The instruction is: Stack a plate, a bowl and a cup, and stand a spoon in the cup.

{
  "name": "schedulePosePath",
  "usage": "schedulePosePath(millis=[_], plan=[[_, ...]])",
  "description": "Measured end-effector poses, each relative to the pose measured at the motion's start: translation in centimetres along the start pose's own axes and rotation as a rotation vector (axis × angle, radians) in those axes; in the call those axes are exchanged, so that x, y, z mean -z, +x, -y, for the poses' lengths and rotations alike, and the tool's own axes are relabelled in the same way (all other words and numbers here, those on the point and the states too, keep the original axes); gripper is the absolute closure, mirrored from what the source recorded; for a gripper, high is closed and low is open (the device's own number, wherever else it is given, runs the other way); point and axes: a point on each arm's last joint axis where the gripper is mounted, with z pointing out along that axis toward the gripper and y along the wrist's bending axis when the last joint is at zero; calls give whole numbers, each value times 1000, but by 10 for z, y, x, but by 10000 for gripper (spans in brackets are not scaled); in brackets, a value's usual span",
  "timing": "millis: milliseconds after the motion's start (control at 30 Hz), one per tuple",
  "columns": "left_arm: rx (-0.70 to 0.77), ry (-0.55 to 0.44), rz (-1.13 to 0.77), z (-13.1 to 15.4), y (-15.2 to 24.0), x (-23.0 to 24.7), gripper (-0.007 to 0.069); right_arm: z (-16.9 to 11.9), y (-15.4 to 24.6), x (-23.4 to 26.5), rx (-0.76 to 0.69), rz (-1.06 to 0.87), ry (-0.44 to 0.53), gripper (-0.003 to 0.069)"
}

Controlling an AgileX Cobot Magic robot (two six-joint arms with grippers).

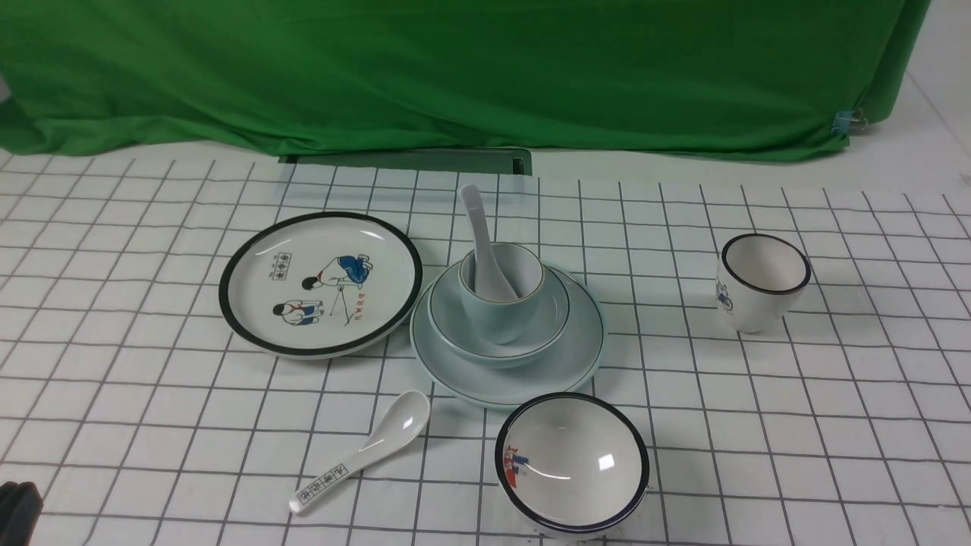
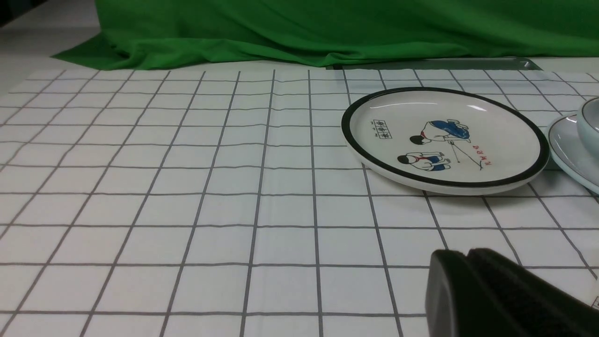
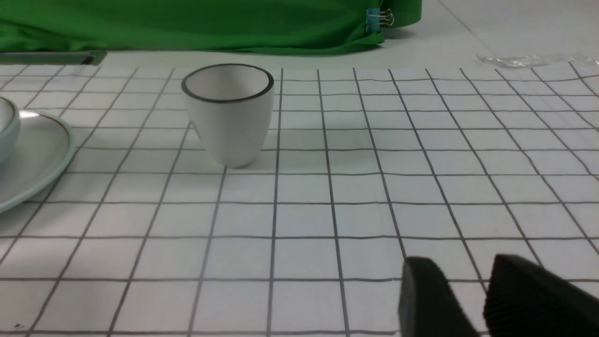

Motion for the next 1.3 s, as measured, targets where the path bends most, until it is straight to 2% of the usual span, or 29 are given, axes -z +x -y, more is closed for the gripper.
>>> schedulePosePath(millis=[1300], plan=[[-12, -2, 0, 0, 0, 0, 654, 0, 0, 0, 0, 0, 0, 419]])
